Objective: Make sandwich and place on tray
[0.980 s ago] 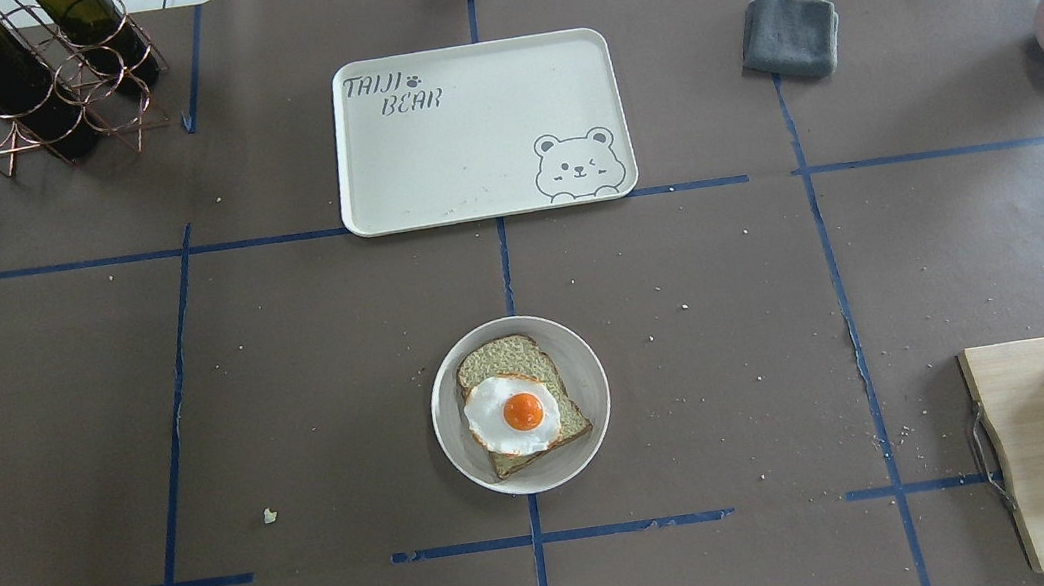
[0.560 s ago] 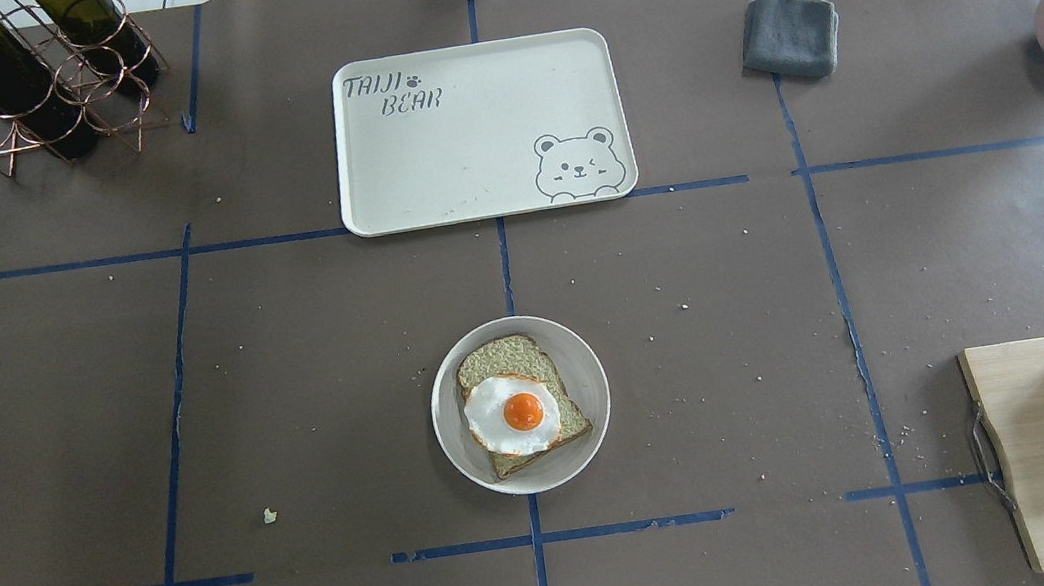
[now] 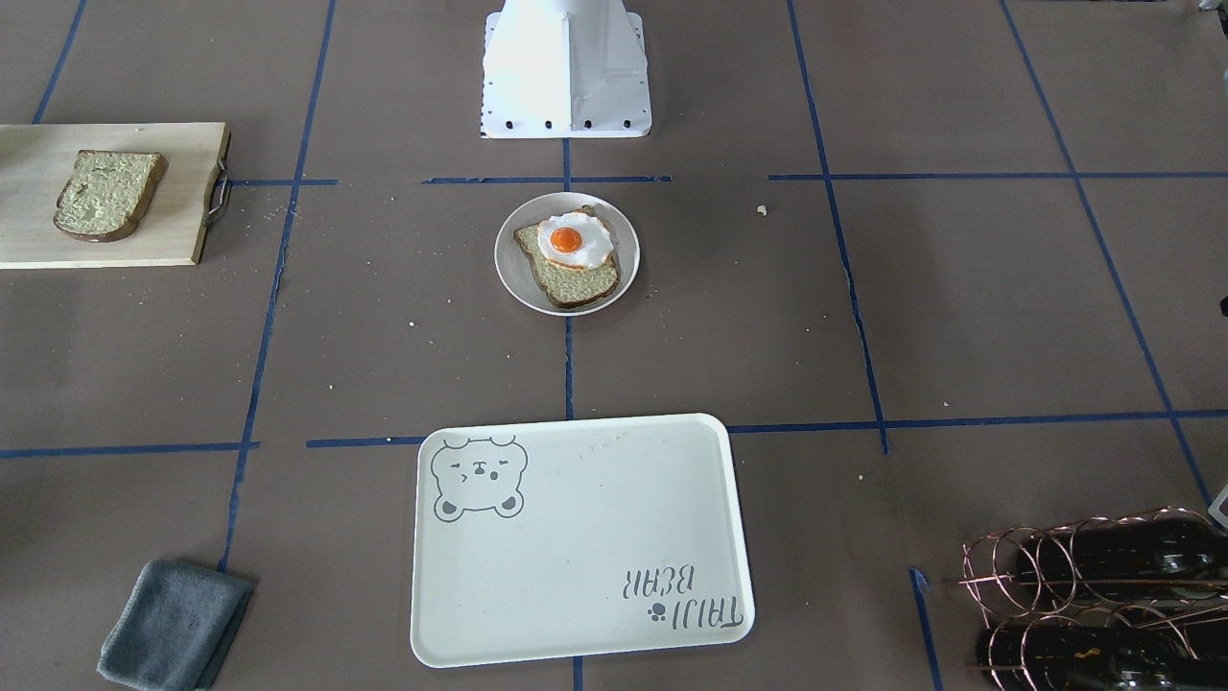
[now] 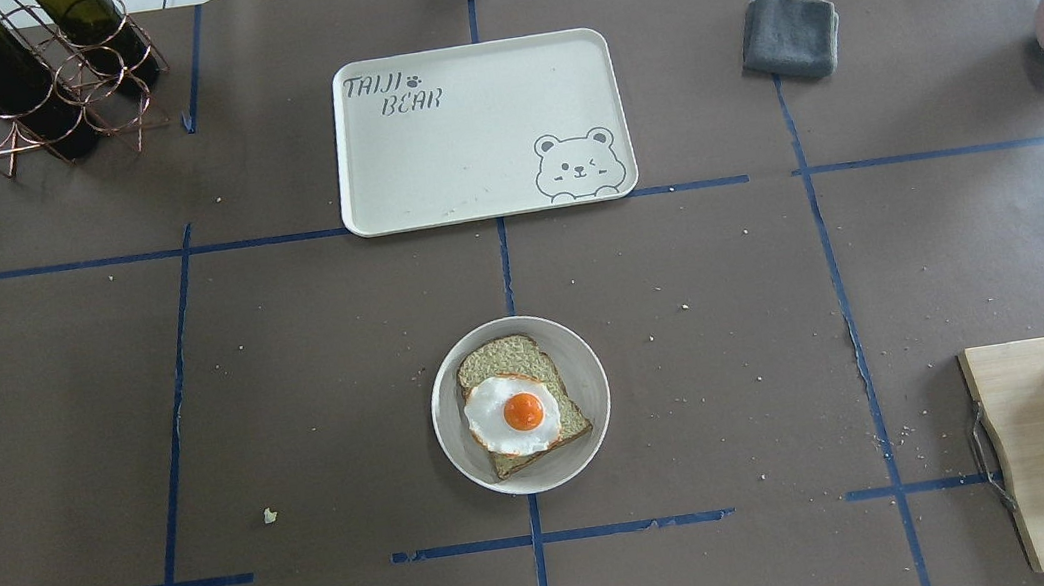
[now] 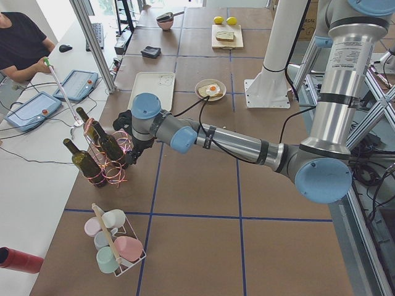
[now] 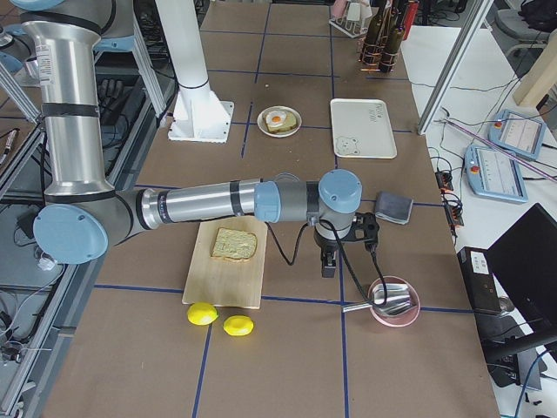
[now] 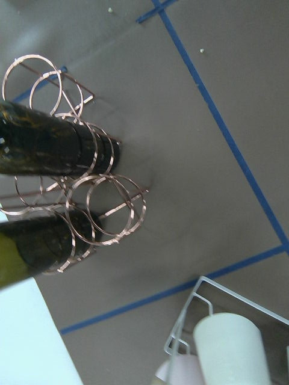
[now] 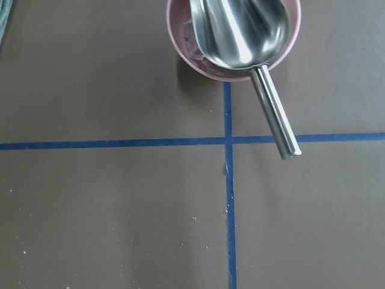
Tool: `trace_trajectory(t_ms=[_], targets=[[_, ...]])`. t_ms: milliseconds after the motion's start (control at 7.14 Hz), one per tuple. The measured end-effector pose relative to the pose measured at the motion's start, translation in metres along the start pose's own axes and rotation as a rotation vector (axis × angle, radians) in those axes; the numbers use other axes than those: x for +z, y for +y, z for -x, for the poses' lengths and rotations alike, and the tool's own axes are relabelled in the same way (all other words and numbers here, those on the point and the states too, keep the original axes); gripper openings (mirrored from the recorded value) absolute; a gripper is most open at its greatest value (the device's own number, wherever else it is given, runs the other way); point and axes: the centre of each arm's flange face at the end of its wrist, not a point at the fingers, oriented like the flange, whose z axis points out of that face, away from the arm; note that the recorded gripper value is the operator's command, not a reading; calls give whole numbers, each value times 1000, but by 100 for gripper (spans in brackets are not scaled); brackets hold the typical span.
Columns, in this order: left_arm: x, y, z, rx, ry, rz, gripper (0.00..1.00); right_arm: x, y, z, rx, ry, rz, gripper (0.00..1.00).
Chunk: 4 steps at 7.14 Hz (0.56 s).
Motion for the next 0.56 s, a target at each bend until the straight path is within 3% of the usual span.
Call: trace_trajectory(t_ms=[280,560], targets=[[26,-25,-39,-45,46,9,100,15,-5,31,-16,-77,32,100],[50,-67,-98,-143,101,20,100,27,-2,43,3,-107,62,100]])
